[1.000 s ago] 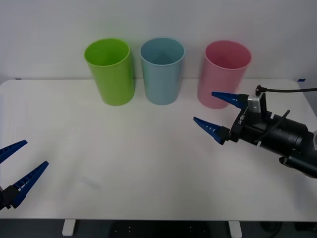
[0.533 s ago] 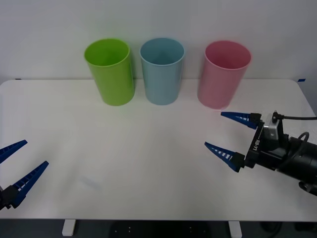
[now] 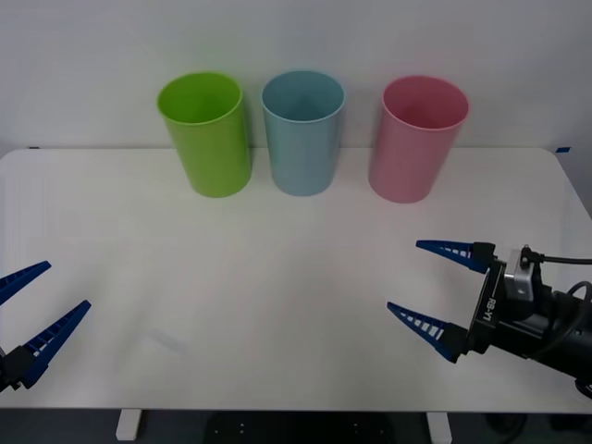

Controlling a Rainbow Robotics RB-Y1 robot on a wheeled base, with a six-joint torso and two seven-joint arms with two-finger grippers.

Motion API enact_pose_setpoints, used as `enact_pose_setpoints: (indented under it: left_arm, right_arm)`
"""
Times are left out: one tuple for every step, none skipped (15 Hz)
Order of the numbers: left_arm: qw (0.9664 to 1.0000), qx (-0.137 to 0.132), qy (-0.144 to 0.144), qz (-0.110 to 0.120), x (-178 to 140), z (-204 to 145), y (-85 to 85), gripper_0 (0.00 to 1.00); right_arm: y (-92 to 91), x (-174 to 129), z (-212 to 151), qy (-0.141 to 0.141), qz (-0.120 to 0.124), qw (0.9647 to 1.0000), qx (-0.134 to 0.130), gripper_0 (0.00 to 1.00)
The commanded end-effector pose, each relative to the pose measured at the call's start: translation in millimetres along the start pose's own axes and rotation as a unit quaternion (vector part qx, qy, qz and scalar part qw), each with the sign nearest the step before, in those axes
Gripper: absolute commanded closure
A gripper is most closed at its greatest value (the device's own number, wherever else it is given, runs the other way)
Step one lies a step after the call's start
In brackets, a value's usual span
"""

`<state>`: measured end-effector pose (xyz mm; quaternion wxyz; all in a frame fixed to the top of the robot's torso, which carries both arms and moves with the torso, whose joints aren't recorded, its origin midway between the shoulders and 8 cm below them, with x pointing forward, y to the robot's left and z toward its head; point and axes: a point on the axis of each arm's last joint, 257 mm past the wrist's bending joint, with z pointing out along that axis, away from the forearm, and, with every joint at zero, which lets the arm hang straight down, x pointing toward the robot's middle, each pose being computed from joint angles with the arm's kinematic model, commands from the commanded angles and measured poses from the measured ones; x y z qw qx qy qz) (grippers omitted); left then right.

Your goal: Grasp the object on the table and drop it into the matching bin: aluminum can to the light blue bin, PET bottle to the pink bin.

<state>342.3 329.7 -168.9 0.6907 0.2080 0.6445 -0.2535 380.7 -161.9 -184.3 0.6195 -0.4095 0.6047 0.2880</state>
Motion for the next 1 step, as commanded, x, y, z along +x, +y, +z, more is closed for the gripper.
enact_pose_setpoints:
  left_arm:
    - [1.0000,0.000,0.000,0.000,0.0,0.0,0.0,0.00]
  right_arm:
    - [0.1,0.2,0.1,0.000,0.000,1.0000,0.000,0.00]
